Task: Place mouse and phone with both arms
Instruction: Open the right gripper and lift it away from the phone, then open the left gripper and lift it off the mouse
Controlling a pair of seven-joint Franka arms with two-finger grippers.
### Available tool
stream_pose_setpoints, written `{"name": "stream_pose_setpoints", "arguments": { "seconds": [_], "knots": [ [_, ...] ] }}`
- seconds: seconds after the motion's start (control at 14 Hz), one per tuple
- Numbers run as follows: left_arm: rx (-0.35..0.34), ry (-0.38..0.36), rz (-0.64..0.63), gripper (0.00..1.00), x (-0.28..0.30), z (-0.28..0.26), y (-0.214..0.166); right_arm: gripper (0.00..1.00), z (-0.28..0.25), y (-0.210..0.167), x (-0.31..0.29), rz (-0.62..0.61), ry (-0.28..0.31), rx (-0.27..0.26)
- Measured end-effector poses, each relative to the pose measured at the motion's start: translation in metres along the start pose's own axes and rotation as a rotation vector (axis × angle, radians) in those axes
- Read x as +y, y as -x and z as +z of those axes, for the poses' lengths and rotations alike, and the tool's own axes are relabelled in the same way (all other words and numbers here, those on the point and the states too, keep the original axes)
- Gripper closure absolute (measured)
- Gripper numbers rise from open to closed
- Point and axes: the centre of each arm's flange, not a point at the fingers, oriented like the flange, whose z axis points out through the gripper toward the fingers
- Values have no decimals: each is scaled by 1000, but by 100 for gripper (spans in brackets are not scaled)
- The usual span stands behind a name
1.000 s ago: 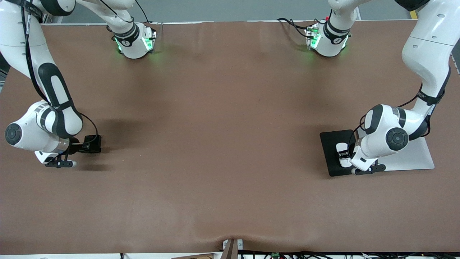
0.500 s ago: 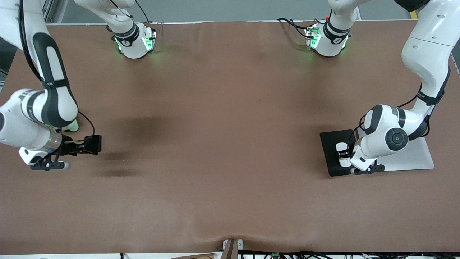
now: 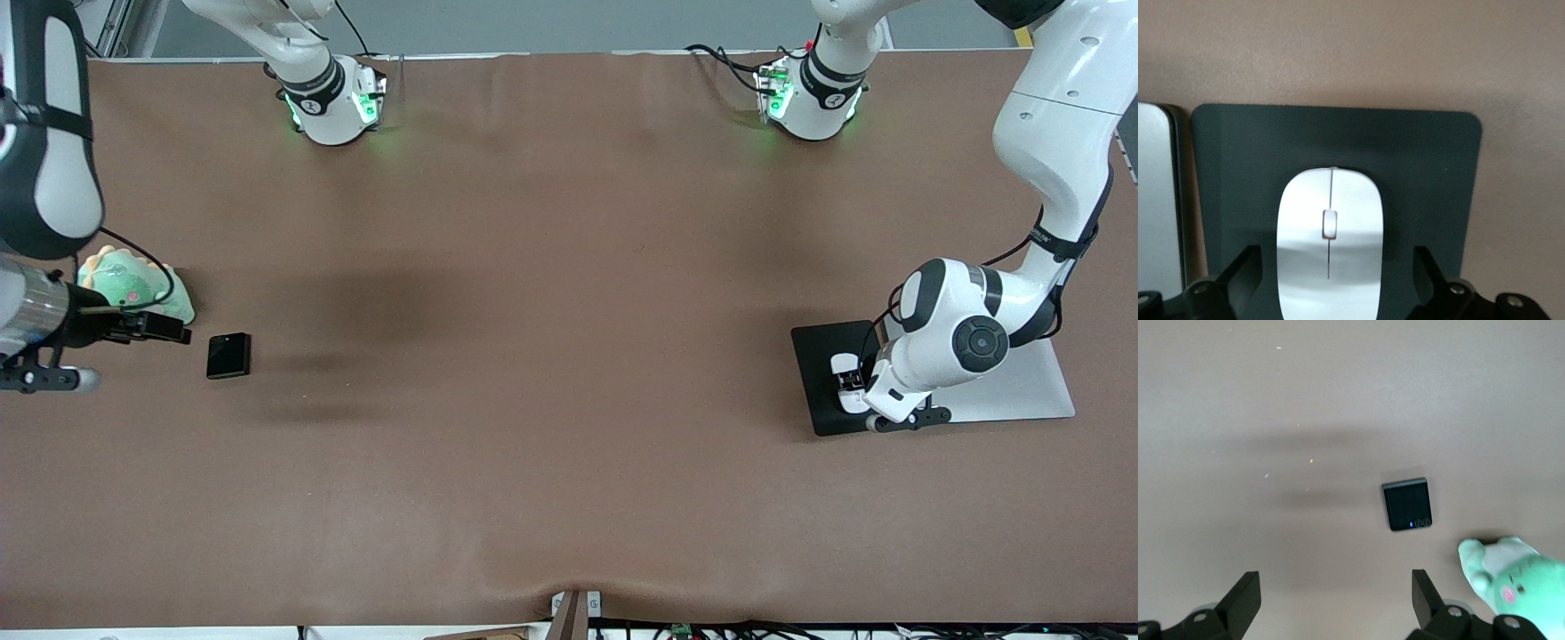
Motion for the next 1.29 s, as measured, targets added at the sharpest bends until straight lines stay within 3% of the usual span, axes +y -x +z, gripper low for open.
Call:
{"name": "stream_pose_setpoints", "arguments": {
  "seconds": [0.36,0.57,1.0,1.29],
  "knots": [
    [73,6,1,0,6,-40,-17,0,-86,38,-16,-21,-4,40],
    [92,-21,-3,0,6,-85,-26,0,-111,55,-44,-12,-4,66],
    [117,-84,-18,0,10,-195,-32,0,-112,64,-47,-3,19,12],
    [125,-122,-6,0,28,-263,-14,0,-149,97,-54,11,56,36]
  ]
}}
